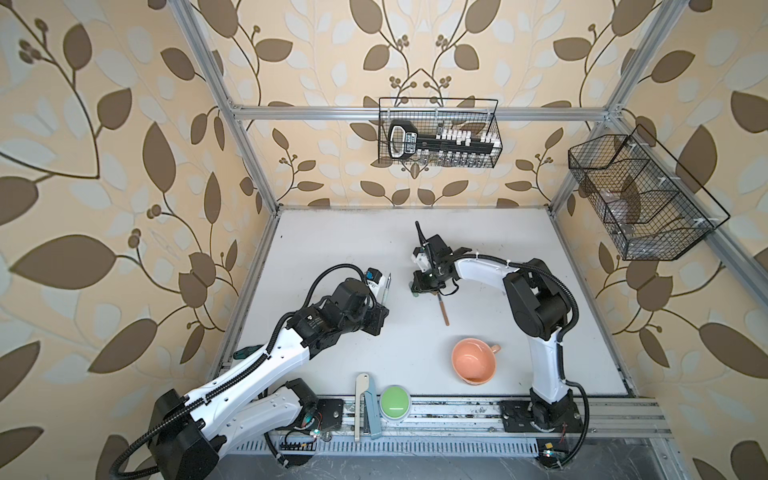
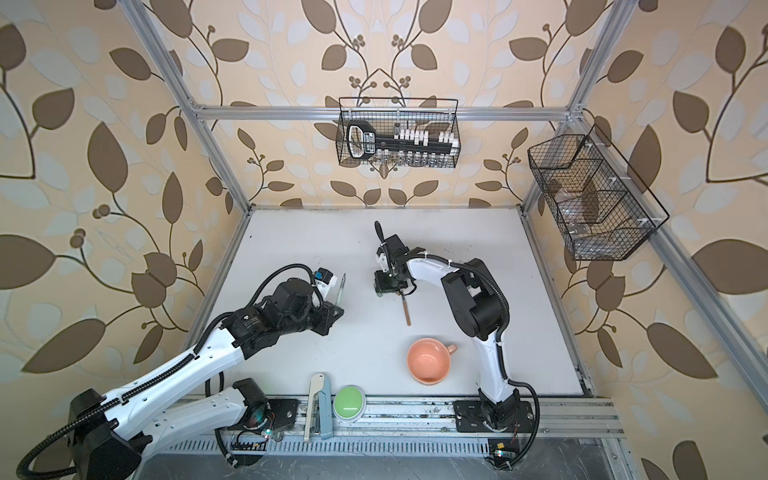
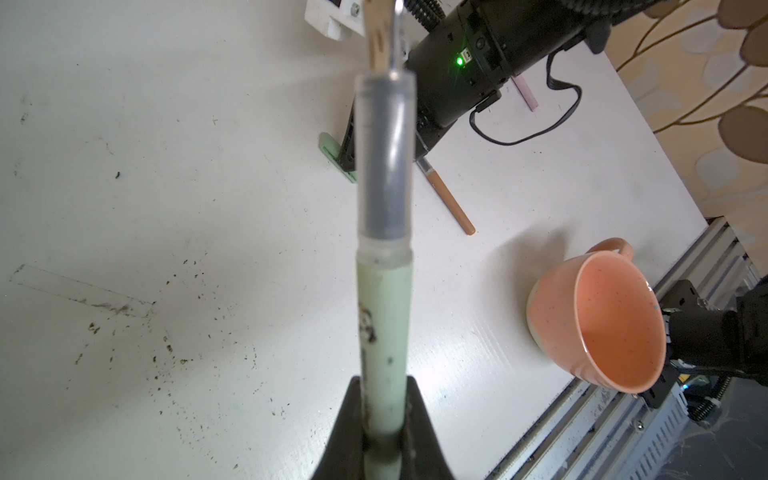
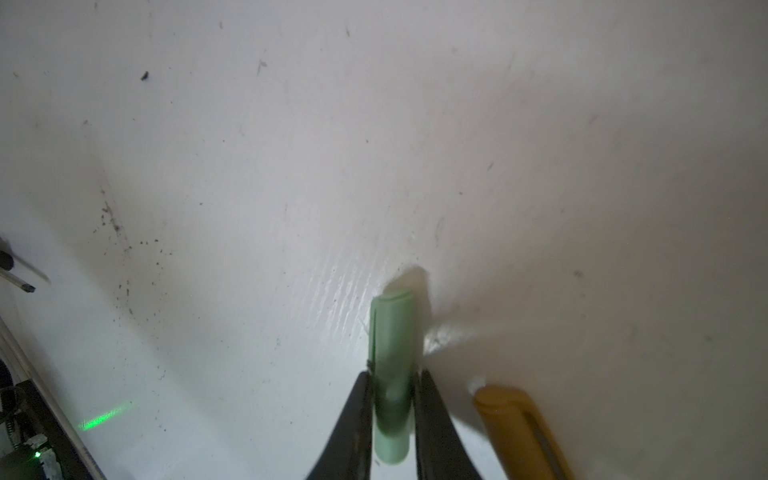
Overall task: Insert the pens into the pen caps
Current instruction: 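Lift the green cap with the right gripper and carry it toward the left gripper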
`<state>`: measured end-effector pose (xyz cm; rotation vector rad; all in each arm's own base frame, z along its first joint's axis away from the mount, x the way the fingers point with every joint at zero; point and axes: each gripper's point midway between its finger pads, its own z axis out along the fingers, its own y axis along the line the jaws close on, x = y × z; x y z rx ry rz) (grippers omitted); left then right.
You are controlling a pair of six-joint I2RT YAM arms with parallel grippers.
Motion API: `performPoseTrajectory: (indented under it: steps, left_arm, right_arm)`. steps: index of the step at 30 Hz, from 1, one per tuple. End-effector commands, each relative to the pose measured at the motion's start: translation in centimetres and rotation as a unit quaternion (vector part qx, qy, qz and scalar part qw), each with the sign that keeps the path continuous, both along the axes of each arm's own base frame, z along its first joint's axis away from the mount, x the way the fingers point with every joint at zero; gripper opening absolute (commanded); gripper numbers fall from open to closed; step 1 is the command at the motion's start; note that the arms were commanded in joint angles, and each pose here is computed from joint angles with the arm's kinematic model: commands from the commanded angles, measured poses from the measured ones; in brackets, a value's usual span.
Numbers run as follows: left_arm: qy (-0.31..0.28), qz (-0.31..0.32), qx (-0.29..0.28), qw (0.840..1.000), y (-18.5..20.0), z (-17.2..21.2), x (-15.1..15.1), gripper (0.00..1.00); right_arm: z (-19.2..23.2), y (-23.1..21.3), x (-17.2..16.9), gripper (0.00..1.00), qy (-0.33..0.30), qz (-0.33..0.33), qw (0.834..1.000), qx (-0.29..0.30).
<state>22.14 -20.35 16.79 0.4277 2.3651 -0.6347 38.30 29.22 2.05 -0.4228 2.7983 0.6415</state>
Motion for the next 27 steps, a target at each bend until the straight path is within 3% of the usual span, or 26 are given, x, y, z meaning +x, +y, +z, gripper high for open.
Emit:
performPoseTrajectory:
  steps: [1, 15, 21, 27]
  left_arm:
    - [-0.02, -0.003, -0.009, 1.0, -0.2, 1.5, 0.6, 0.07]
    - [-0.021, -0.01, -0.009, 1.0, -0.6, 1.1, 0.9, 0.07]
    - [-0.028, -0.011, -0.009, 1.0, -0.9, 0.8, 1.0, 0.07]
    - [-0.074, -0.038, -0.004, 0.997, -3.9, 0.9, 0.8, 0.06]
  right_arm:
    - [-1.7, -0.7, -0.7, 0.18, 0.019, 0.009, 0.999, -0.031]
    - [1.9, -0.5, -0.3, 0.1, -0.015, 0.021, 1.0, -0.012]
    - [5.0, -0.2, -1.0, 0.07, -0.043, 0.015, 0.998, 0.045]
    - [9.4, -0.9, -2.0, 0.06, -0.089, -0.015, 0.986, 0.14]
